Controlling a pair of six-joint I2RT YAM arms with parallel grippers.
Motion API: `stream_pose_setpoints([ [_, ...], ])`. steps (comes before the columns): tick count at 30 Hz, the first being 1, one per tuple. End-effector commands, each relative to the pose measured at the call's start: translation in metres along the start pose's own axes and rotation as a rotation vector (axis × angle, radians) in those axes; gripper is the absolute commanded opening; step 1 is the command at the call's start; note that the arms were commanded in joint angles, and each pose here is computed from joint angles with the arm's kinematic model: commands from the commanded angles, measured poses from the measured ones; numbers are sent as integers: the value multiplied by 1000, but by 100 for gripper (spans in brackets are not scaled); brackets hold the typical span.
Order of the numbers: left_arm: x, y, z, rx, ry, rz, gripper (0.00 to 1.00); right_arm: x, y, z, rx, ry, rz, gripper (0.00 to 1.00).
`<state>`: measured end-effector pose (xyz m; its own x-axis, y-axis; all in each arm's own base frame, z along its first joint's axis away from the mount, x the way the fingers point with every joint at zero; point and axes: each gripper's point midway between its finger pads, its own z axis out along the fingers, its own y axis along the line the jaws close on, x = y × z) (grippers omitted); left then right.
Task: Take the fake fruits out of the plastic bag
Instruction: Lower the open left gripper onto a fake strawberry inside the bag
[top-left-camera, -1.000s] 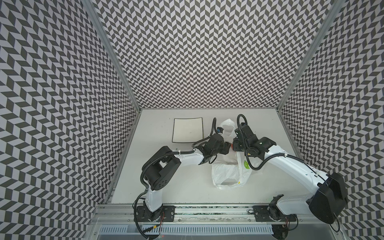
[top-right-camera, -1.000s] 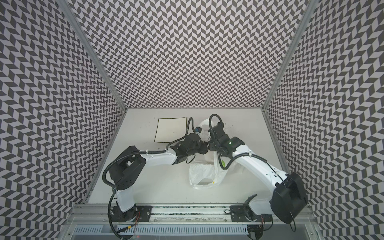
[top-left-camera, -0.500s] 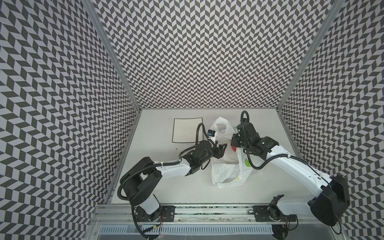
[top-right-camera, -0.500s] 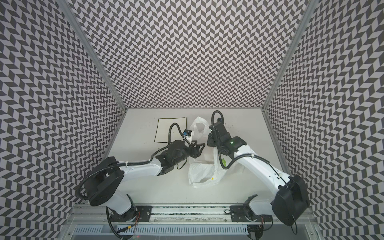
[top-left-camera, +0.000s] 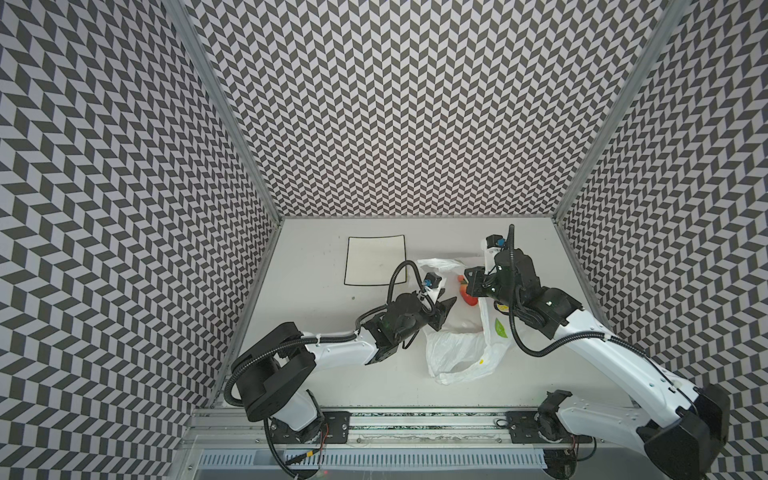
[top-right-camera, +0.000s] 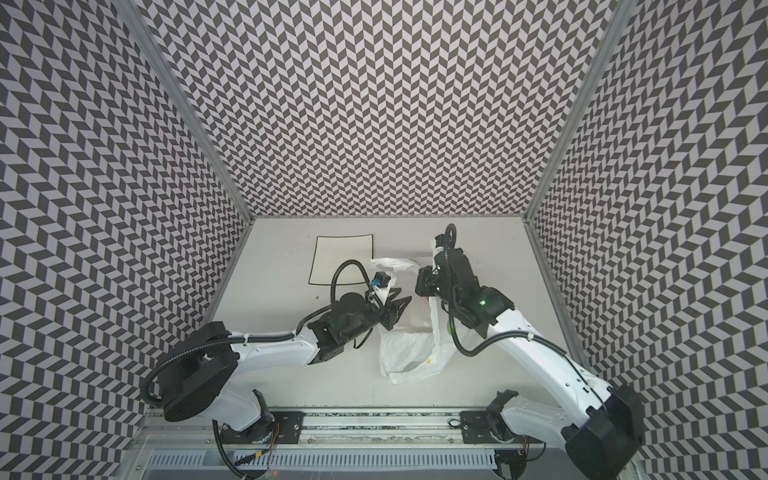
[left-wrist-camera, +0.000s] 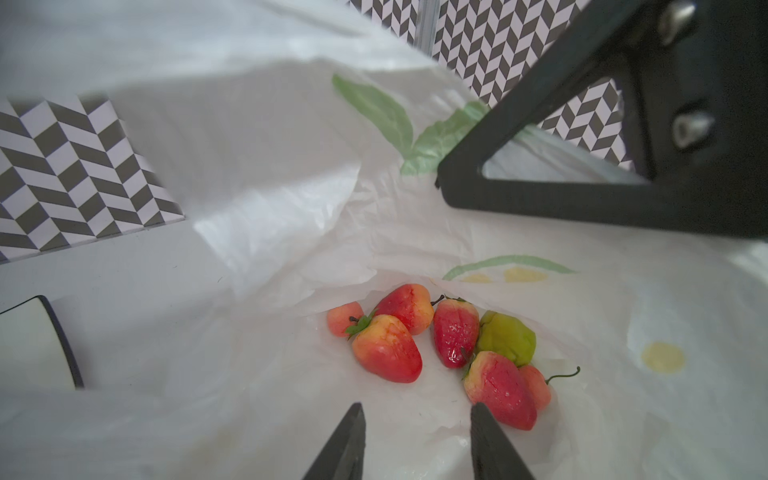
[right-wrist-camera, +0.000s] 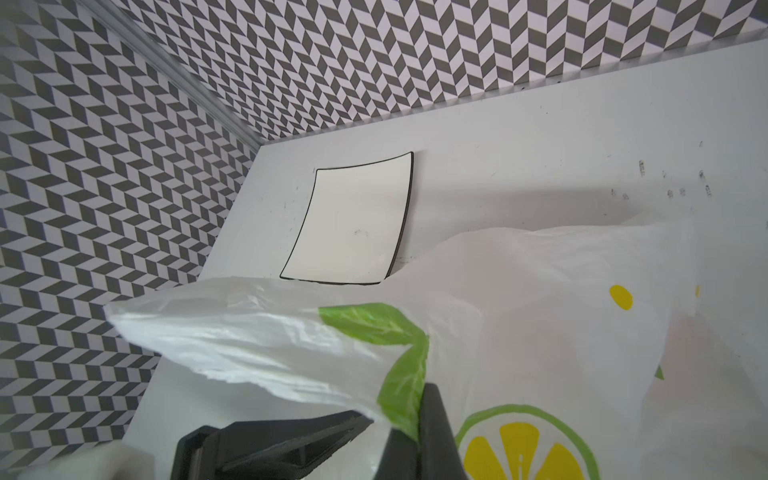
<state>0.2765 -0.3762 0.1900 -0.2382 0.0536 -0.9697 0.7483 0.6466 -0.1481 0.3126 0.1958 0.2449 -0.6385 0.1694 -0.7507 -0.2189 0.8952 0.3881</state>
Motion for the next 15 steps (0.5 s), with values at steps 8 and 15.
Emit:
stream_pose_setpoints([
  [8,28,-15,31,-24,120,119,41,-19,31,-12,-159,-52,65,0],
  [15,43,-11,51,-50,185,151,41,-37,35,-33,-185,-123,130,0],
])
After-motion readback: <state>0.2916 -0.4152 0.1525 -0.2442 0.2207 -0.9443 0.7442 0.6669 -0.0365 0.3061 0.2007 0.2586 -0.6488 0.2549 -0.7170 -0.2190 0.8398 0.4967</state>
